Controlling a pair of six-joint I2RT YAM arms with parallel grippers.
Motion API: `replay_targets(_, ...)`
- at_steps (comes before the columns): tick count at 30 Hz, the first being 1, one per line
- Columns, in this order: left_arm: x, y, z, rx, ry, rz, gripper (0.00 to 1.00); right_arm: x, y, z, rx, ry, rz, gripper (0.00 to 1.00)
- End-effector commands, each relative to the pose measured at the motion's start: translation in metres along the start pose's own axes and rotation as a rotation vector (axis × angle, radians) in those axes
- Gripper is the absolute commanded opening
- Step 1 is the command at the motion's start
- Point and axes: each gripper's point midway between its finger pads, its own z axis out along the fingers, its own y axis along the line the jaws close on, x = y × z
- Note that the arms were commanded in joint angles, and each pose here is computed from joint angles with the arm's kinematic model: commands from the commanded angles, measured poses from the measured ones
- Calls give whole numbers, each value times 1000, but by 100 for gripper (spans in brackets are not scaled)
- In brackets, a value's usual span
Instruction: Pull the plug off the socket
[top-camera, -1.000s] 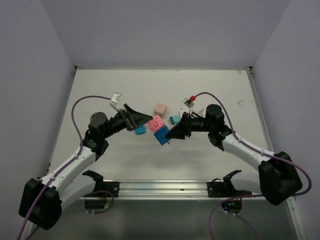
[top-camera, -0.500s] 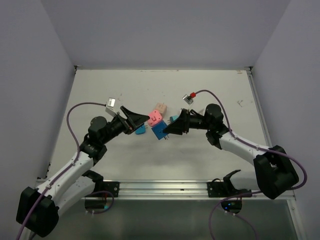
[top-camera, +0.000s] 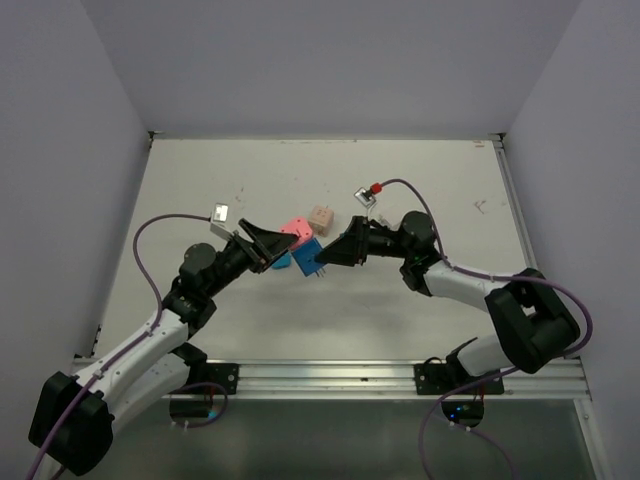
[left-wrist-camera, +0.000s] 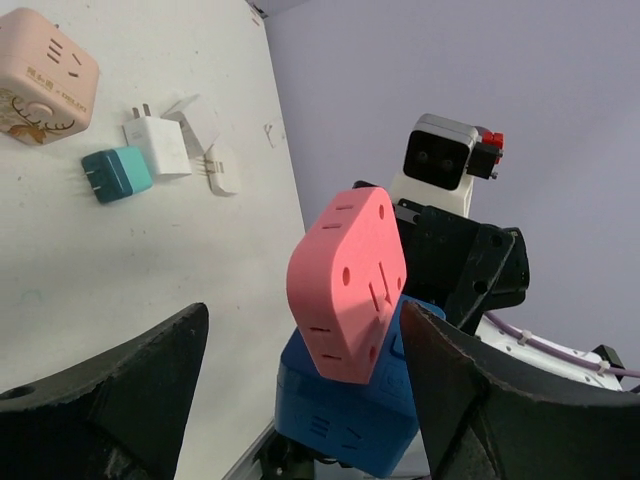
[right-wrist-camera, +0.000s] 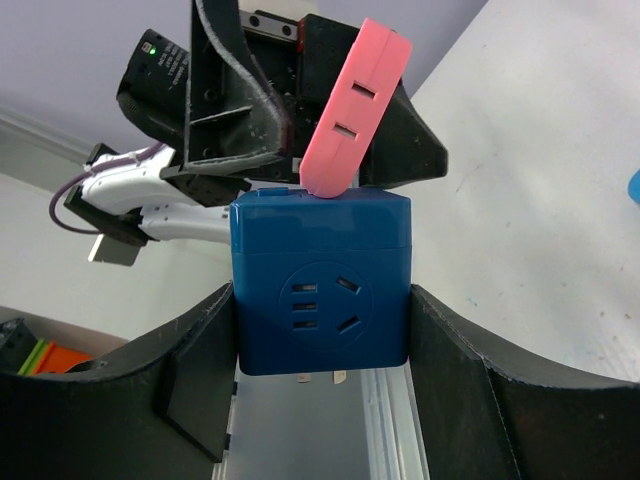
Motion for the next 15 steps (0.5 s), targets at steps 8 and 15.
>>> replay_targets(8, -26, -33, 2, 119, -128, 21, 72, -10, 28, 21, -96, -23, -89, 0)
replay_targets(15, -29, -34, -3, 126, -155, 37, 54, -6, 22, 22, -83, -18, -80, 0)
